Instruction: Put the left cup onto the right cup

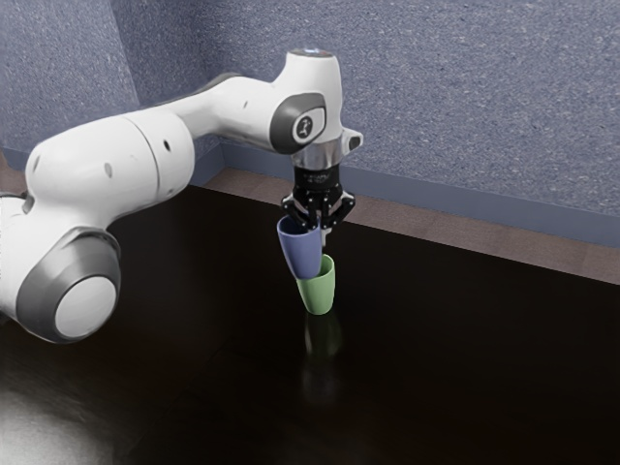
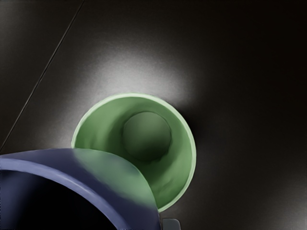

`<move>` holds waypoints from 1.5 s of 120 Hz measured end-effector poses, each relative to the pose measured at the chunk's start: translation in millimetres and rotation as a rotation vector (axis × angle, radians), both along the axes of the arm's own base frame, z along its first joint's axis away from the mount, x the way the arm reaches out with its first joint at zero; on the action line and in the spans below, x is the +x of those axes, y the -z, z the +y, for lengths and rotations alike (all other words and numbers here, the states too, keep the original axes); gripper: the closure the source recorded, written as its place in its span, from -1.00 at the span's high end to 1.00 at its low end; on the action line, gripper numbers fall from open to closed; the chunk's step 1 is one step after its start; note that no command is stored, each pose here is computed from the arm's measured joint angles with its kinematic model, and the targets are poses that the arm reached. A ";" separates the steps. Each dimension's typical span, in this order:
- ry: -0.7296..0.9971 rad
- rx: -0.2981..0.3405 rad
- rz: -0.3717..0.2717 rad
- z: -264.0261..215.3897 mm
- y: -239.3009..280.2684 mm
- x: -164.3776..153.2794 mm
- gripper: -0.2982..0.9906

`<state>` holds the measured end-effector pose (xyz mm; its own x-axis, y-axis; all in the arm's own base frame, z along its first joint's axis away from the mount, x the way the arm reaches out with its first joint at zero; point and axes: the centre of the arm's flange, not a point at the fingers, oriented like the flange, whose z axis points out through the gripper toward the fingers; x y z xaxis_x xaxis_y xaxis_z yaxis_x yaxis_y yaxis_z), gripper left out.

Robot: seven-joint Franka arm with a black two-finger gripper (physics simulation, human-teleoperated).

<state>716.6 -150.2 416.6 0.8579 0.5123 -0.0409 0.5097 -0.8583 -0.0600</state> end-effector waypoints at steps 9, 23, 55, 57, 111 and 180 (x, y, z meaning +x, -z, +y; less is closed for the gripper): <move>0.000 0.002 -0.003 -0.1 2.3 3.0 -0.68; -0.001 0.005 -0.004 0.8 5.5 6.1 -0.68; 0.000 0.002 -0.025 0.5 -3.1 9.3 -0.67; 0.000 0.002 -0.025 0.5 -3.0 9.4 -0.67; 0.003 0.008 -0.027 -2.1 7.0 16.8 -0.67; 0.006 0.017 -0.038 -5.1 11.6 23.8 -0.67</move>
